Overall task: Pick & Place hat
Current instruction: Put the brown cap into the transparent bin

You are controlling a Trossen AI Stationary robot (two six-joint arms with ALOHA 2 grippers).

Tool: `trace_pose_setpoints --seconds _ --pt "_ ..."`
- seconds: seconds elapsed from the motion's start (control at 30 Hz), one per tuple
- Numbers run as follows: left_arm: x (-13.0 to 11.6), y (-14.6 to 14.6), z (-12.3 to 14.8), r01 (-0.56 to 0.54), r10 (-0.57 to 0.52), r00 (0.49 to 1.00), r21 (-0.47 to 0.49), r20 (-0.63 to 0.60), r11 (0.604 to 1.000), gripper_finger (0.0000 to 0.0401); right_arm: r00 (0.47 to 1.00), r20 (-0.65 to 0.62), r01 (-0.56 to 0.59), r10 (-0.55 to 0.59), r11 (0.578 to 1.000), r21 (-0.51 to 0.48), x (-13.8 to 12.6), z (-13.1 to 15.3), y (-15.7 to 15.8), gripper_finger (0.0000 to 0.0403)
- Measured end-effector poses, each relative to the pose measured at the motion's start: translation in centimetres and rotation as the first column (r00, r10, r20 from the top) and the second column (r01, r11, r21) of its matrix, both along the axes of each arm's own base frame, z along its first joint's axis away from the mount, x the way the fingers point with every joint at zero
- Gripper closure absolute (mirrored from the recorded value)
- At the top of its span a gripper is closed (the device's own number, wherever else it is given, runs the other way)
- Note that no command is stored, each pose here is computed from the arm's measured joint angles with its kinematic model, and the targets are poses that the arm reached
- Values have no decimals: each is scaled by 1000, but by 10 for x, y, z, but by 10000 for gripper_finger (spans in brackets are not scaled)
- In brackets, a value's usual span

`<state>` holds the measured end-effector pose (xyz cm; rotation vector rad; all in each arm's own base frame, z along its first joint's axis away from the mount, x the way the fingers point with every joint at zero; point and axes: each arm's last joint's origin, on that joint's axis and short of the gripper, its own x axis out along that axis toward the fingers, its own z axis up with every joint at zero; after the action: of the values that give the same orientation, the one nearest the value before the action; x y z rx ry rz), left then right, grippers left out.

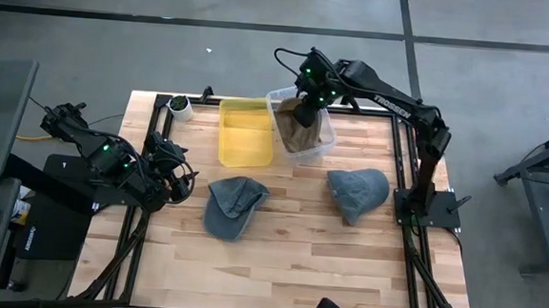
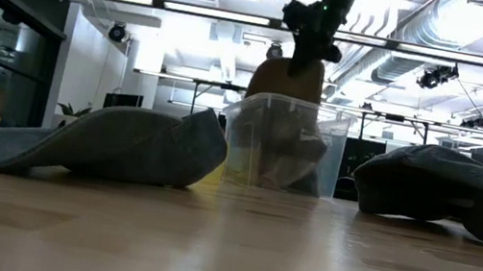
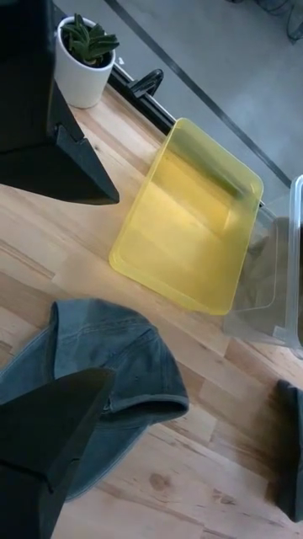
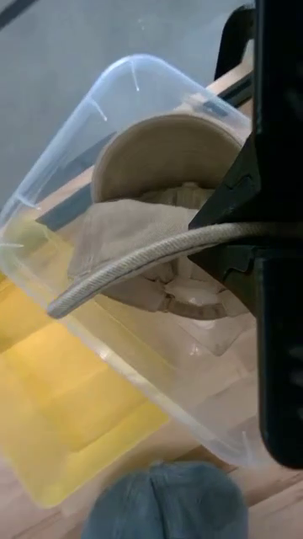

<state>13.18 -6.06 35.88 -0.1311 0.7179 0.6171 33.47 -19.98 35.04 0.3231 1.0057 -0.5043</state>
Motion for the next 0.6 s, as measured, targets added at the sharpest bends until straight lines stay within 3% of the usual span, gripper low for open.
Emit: trace_pose_setpoints --seconds 0.6 --pt "0 0 0 6 -6 1000 -16 -10 1000 92 992 -121 40 -38 999 16 23 -47 -18 398"
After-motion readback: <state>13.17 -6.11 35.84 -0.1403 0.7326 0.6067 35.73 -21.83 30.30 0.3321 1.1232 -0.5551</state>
